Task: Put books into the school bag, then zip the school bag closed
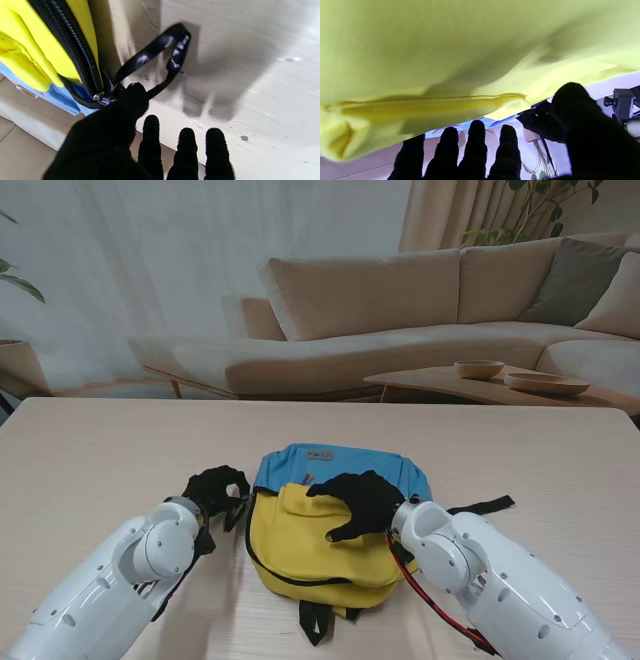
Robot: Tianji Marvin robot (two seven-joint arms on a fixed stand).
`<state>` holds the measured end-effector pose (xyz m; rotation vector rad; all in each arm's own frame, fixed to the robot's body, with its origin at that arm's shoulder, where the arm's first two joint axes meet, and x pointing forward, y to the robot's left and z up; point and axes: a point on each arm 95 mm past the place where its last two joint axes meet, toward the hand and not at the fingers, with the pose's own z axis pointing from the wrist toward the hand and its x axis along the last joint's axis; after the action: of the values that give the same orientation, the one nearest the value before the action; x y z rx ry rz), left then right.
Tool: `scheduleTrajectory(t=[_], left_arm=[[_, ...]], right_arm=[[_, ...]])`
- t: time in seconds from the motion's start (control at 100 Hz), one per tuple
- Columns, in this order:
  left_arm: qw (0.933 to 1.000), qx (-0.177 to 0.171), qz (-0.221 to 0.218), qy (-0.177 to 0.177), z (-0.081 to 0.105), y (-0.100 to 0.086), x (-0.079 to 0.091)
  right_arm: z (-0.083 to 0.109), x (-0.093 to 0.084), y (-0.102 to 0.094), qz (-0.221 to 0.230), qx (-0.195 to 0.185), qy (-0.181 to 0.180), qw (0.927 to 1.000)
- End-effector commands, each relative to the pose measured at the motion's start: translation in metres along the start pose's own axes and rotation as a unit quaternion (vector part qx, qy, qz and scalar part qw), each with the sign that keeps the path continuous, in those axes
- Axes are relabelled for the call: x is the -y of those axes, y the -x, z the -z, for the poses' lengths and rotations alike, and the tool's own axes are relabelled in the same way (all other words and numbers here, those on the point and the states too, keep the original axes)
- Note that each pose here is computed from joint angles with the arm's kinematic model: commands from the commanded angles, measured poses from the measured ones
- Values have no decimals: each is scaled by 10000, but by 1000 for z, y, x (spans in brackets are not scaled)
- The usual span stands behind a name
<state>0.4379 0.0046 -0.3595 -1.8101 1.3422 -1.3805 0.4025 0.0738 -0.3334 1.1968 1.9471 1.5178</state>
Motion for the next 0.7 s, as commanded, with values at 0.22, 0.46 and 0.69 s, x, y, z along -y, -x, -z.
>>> scheduleTrajectory(t=[0.22, 0.46, 0.69], left_arm=[[9997, 70, -105, 225, 7, -3, 0], [9989, 84, -287, 350, 8, -1, 1], [9990, 88, -267, 336, 7, -2, 4]], right_arm=[[-2, 4, -6, -48, -33, -40, 10000], [-4, 5, -7, -64, -42, -21, 10000], [-5, 5, -6, -71, -35, -5, 10000]])
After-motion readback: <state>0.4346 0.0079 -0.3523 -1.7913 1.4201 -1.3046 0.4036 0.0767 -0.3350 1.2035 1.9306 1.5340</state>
